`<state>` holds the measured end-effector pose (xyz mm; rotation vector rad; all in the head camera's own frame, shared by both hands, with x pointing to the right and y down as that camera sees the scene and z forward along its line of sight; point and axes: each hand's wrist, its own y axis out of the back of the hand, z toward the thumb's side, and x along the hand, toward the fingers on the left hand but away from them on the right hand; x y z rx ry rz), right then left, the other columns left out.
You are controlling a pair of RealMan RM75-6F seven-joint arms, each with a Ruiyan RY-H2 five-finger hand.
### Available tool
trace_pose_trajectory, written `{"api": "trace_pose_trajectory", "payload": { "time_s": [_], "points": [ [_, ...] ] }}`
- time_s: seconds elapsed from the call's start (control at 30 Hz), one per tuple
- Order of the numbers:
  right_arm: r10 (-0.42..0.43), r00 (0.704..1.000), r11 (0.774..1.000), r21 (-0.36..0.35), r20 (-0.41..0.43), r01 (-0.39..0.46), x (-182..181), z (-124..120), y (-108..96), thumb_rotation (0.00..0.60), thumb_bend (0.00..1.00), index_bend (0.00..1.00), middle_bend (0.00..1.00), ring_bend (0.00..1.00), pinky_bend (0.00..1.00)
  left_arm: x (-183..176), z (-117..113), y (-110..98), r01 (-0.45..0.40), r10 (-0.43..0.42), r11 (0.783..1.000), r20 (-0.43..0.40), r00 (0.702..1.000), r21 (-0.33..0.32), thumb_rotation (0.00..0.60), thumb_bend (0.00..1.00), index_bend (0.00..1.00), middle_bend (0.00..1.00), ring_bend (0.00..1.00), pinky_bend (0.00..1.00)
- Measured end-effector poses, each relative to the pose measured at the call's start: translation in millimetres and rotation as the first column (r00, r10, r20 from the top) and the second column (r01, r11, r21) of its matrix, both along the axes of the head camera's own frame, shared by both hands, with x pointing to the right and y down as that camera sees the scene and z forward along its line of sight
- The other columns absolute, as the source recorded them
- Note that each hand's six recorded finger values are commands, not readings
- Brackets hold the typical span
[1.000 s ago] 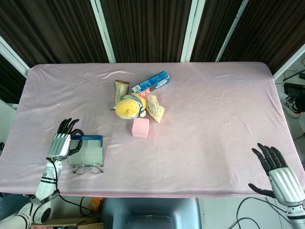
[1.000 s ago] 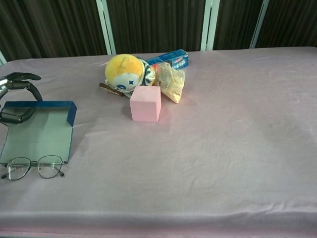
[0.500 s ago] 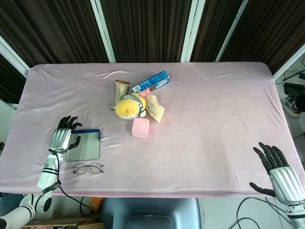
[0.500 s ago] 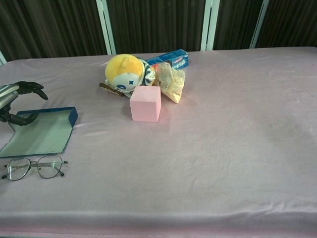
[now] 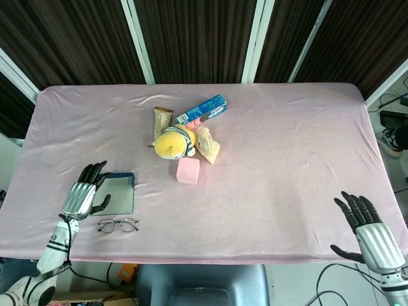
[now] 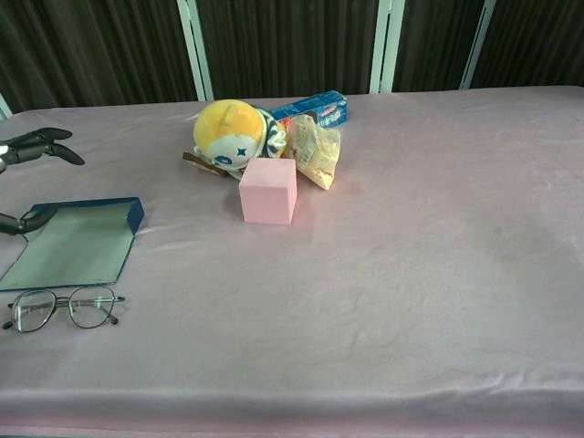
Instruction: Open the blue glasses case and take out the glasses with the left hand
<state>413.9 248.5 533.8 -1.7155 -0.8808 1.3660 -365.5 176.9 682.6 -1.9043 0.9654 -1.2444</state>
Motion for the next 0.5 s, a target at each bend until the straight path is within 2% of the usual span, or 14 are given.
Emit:
{"api": "trace_pose_trajectory", "payload": {
  "time_s": [0.1, 0.2, 0.37, 0.5],
  "points": [
    [-0.010, 1.000, 1.000, -0.002, 0.003, 0.010, -3, 1, 2, 0.600, 0.19, 0.00, 0.00, 0.00, 0.09, 7, -19, 17, -0.052, 0.052, 0.999, 0.022, 0.998, 0.007, 0.600, 0.40, 0.25, 0.00, 0.00, 0.02],
    [-0.014, 1.000, 1.000, -0.007, 0.004, 0.014, -5, 2, 2, 0.600, 0.19, 0.00, 0.00, 0.00, 0.09, 9, -28, 34, -0.094, 0.094, 0.996, 0.072, 0.993, -0.001, 0.600, 0.41, 0.28, 0.00, 0.00, 0.02],
    [-0.013, 1.000, 1.000, -0.011, 0.004, 0.013, -4, 3, 1, 0.600, 0.19, 0.00, 0.00, 0.00, 0.09, 12, -24, 60, -0.123, 0.128, 0.991, 0.093, 0.987, -0.062, 0.600, 0.42, 0.28, 0.00, 0.00, 0.02],
    [-0.014, 1.000, 1.000, -0.010, 0.004, 0.014, -4, 3, 1, 0.600, 0.19, 0.00, 0.00, 0.00, 0.09, 14, -22, 69, -0.116, 0.123, 0.990, 0.083, 0.989, -0.081, 0.600, 0.41, 0.28, 0.00, 0.00, 0.02]
  ]
}}
